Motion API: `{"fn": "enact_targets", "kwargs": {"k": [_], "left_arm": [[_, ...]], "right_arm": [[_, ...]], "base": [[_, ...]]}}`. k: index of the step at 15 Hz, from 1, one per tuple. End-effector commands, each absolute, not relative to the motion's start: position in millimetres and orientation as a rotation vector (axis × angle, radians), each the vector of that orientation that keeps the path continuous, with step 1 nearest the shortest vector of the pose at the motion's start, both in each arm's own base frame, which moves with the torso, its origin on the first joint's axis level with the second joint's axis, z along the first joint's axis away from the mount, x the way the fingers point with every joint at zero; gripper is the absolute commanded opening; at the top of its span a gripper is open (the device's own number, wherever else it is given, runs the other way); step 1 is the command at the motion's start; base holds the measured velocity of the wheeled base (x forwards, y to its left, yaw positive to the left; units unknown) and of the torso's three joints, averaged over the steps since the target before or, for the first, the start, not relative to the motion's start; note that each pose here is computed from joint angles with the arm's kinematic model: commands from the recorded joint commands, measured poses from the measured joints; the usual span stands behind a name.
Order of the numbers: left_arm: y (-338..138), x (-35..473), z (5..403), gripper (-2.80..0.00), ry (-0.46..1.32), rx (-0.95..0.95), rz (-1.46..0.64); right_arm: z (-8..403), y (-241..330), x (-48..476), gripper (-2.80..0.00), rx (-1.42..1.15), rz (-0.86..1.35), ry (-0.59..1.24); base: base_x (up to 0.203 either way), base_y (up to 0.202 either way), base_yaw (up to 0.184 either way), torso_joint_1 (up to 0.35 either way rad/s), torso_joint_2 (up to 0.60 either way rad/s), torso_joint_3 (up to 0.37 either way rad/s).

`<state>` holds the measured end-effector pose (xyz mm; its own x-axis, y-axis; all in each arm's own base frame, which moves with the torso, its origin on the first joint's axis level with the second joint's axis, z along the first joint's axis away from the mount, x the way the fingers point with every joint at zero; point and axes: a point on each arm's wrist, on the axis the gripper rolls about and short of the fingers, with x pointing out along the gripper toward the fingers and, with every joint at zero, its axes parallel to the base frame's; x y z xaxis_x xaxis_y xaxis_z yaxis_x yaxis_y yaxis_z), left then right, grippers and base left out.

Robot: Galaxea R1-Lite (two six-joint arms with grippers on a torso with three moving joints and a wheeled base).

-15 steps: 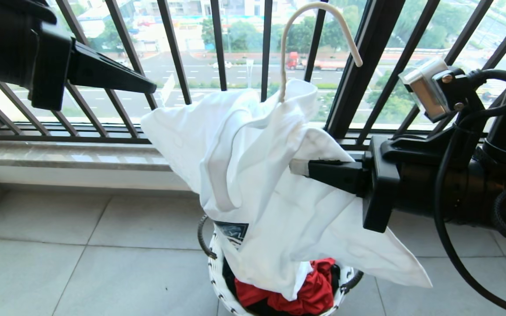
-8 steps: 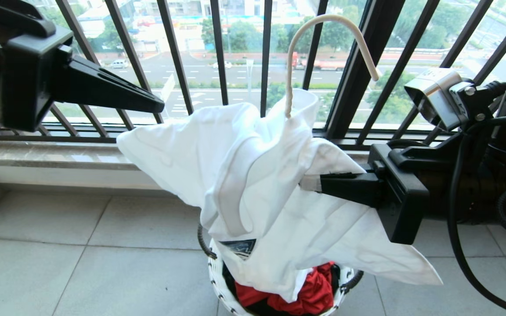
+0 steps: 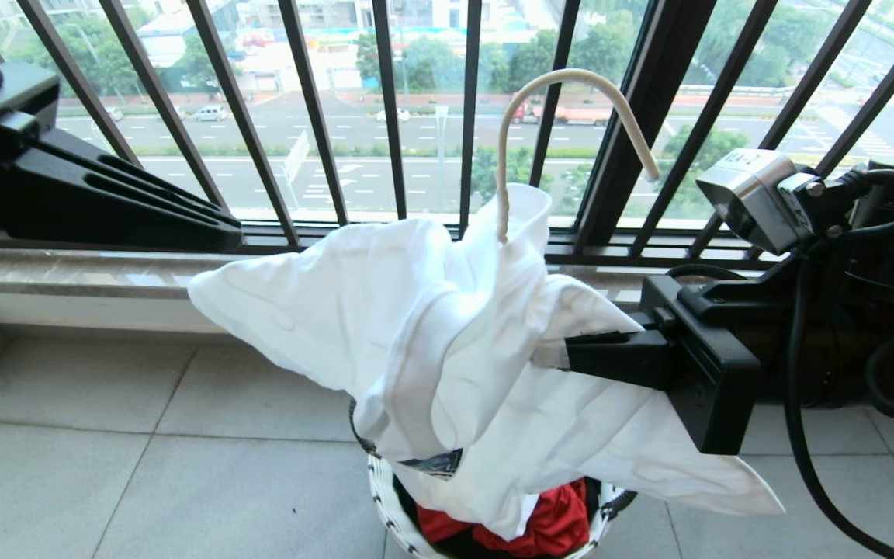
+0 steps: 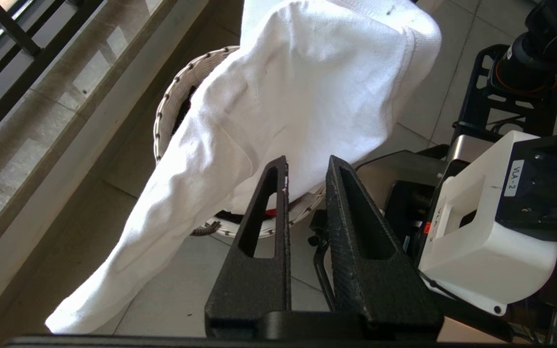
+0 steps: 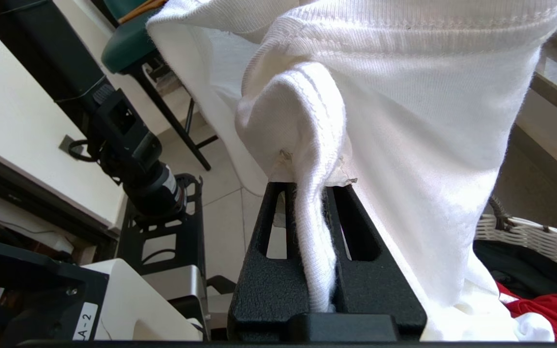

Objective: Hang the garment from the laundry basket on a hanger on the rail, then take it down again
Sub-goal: Hang the clothes on the clothes rack

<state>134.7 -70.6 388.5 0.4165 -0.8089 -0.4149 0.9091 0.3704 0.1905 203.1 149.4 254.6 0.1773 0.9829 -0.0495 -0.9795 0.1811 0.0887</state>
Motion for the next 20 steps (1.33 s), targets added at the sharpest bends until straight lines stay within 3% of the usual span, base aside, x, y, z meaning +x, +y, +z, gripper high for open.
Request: {"fn": "enact_targets", "kwargs": {"k": [1, 10, 20], "left_arm": [[-79.9, 152.3, 375.5, 0.0, 0.312, 0.446, -1.153], [-107.7, 219.5, 365.6, 0.0, 0.194, 0.588, -1.265], [-124.7, 247.8, 335.3, 0.0, 0.223, 0.542, -1.432]], "right_arm": [[252.0, 151.1, 205.5, -2.8, 0.042, 1.392, 0.112], [250.5, 152.2, 208.3, -2.8, 0.04, 1.387, 0.116], [254.0, 148.3, 205.7, -2.8, 0.037, 1.381, 0.098]], "base": [[0.0, 0.0, 0.0, 0.0, 0.0, 0.0], [0.0, 0.0, 0.0, 0.0, 0.0, 0.0], [0.0, 0.0, 0.0, 0.0, 0.0, 0.0]]}}
